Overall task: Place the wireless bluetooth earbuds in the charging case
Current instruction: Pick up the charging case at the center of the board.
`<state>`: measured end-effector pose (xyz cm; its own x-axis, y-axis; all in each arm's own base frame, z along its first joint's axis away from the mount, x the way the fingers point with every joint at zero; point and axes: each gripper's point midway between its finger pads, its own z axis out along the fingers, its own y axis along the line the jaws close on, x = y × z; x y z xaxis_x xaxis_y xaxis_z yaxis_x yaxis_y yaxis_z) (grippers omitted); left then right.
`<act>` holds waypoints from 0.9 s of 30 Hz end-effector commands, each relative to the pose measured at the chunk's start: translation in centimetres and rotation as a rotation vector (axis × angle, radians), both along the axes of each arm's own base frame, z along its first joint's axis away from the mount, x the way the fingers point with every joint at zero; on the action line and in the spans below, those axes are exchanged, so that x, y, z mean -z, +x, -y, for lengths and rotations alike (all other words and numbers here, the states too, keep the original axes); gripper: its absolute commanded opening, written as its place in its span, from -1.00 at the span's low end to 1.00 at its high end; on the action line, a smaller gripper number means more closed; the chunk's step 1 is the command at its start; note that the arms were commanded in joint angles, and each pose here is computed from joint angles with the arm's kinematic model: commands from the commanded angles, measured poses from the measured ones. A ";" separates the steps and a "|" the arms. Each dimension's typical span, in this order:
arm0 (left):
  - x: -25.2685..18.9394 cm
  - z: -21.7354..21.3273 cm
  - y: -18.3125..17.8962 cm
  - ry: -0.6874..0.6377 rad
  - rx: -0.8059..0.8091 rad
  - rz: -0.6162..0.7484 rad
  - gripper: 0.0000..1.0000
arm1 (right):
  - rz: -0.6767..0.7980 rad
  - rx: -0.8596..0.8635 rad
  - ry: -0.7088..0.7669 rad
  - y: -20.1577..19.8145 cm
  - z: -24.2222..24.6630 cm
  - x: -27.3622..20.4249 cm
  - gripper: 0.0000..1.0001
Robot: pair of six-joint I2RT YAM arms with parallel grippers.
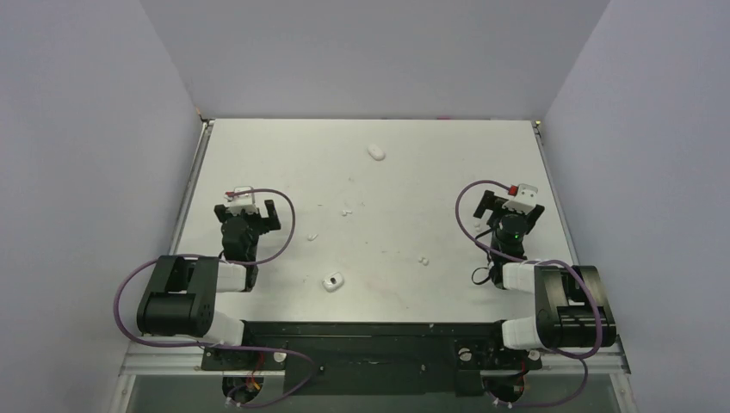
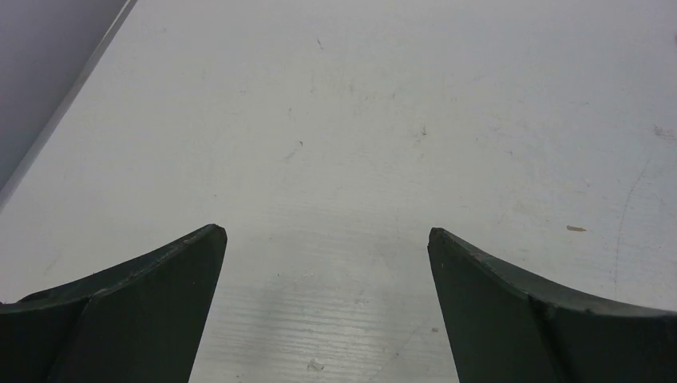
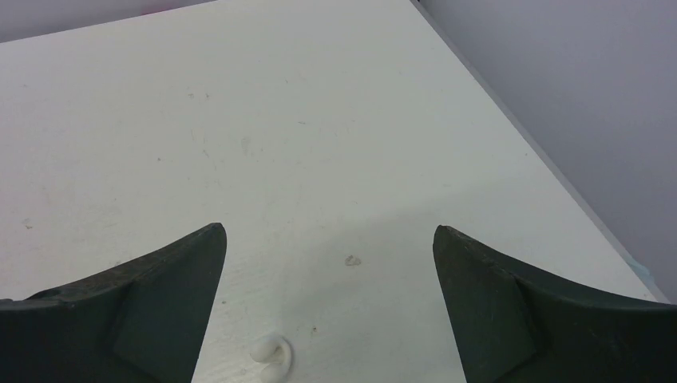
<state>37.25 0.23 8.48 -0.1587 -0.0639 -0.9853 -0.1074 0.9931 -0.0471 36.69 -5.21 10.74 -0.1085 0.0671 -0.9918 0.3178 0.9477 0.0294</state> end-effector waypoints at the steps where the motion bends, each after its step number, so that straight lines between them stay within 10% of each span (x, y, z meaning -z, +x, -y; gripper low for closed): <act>1: -1.5 0.0 0.6 -0.005 -0.006 0.059 0.99 | 0.037 -0.011 0.001 0.4 -0.1 -1.0 1.00; 18: -7.9 2.7 0.9 0.070 0.194 -0.102 0.96 | -0.040 -0.070 0.091 3.3 -1.6 -7.9 1.00; 27: -11.5 6.6 -8.3 -0.289 0.272 -0.356 0.83 | -0.209 -0.492 -0.084 -1.8 -20.3 -12.1 0.97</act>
